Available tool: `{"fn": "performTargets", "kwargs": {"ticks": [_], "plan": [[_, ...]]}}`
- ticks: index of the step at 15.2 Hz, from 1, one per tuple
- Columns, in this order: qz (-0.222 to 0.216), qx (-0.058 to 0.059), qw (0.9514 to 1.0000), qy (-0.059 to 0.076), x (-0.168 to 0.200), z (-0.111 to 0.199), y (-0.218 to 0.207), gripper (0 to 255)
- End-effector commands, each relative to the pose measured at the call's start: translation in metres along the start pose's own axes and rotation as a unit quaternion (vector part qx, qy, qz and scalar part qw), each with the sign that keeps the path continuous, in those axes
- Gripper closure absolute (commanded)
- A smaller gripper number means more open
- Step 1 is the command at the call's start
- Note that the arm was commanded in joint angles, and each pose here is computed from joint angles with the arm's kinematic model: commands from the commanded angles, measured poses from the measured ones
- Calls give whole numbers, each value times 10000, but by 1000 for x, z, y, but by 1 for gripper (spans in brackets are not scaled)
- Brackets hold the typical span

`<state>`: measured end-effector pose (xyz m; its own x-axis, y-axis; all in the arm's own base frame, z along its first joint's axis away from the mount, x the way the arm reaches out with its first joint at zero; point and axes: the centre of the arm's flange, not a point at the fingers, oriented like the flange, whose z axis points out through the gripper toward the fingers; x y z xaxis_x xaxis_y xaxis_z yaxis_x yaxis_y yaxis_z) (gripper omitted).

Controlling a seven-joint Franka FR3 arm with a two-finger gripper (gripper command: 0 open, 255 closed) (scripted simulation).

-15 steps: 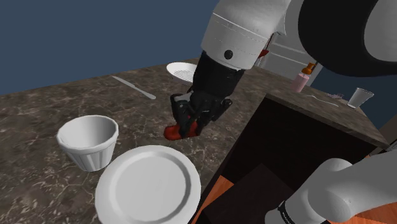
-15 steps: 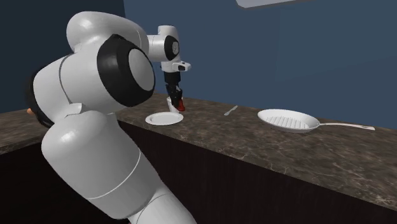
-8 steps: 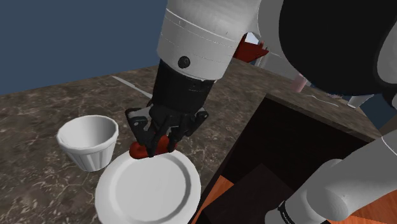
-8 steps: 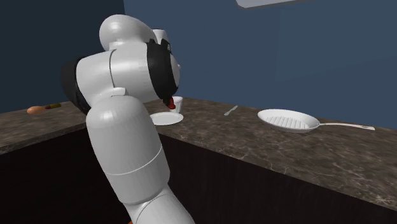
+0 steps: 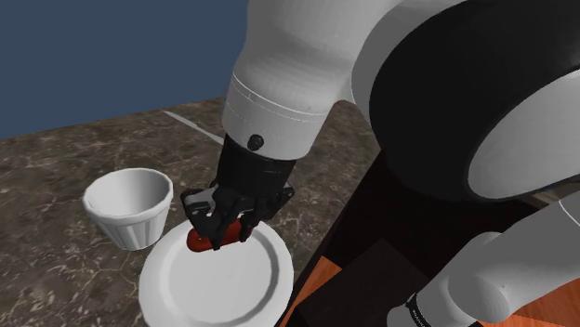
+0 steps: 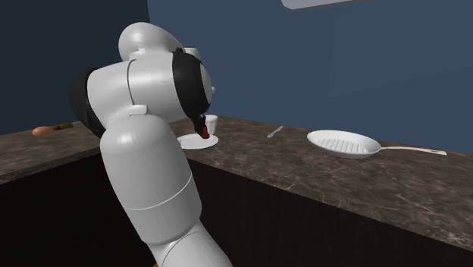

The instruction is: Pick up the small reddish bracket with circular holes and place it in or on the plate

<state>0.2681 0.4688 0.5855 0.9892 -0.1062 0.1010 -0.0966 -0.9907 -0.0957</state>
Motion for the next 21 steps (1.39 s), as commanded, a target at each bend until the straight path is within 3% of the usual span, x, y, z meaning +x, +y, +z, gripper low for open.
{"fn": "performTargets", "kwargs": {"ticks": [1, 3, 11, 12, 17, 21], "plan": [[2, 2, 10000, 1, -2, 11, 2, 255], [2, 2, 10000, 1, -4, 24, 3, 255], [2, 2, 10000, 1, -4, 24, 3, 255], [2, 2, 10000, 1, -4, 24, 3, 0], [2, 2, 10000, 1, -4, 24, 3, 0], [2, 2, 10000, 1, -4, -26, 3, 0]]}}
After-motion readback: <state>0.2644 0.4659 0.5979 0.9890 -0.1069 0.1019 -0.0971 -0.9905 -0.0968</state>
